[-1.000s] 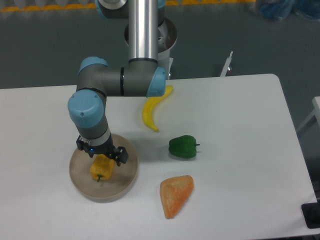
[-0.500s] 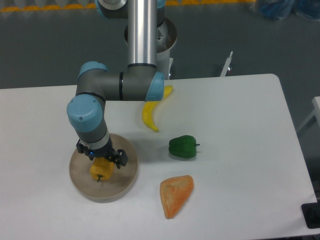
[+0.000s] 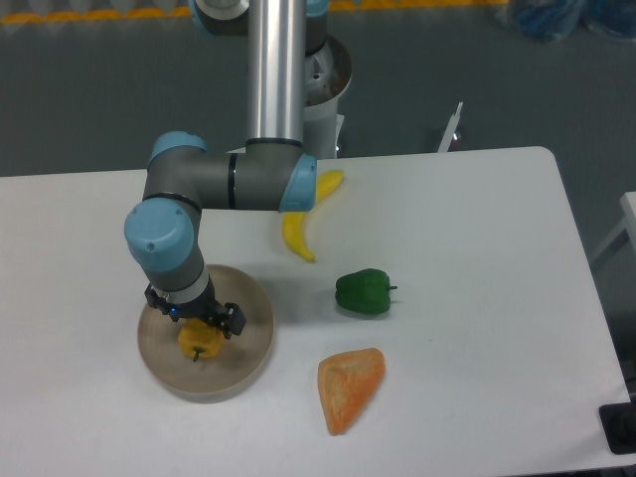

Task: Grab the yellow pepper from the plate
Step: 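Close the gripper on the yellow pepper, then lift the yellow pepper off the plate and carry it away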

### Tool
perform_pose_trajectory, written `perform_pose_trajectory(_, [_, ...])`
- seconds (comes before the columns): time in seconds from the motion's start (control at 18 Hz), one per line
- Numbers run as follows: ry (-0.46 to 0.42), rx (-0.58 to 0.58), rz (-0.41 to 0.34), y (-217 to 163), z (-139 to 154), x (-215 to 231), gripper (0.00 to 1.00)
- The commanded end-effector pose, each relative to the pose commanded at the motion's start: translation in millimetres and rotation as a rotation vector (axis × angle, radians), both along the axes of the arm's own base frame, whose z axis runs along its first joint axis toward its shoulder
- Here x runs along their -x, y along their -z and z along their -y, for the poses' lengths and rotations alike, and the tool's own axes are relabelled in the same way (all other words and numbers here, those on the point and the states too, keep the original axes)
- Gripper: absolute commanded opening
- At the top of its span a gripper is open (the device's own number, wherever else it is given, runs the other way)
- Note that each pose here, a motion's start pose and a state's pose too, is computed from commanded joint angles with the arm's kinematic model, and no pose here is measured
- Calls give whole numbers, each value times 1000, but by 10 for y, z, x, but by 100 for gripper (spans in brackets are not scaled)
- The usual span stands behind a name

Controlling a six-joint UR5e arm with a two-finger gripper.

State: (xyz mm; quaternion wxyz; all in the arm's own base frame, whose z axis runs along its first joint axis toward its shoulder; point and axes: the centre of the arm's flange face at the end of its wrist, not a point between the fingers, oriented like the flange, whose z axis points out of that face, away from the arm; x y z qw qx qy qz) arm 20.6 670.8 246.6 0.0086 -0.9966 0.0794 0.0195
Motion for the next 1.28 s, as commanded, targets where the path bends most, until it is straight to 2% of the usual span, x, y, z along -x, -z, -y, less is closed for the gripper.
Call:
perform_pose_trajectory(0.06, [0,0,2,4,-6,-1,30])
perform_pose_trajectory(0.11, [0,0,3,-2,-9,-2,14])
perform_pose_trajectory(0.17, [2,-3,3,-15,-17,0,6])
perform_pose_trajectory(0.22, [0,-10,7,-54,-27,5,3])
perform_pose_trajectory(0.33, [-4,-29,9,-190,-34,33,0])
perform_pose_trajectory(0.5, [-24,-72,1,-510,5,159,0])
perform_pose_trajectory(0.67, [-83,-113,-13,-810,53,623,0])
perform_pose_trajectory(0.89, [9,-145,-63,-1251,282,1610,0])
perform_pose_trajectory(0.94, [33,-120,-62,-1277,352,1838,0])
perform_pose_trajectory(1.06, [159,-51,-39,-1329,478,2192,0])
perform_pose_trajectory(1.11, [187,-39,-35,-1403,550,2453,0])
perform_pose_trajectory(1.28, [147,-77,-31,-1542,653,3066,0])
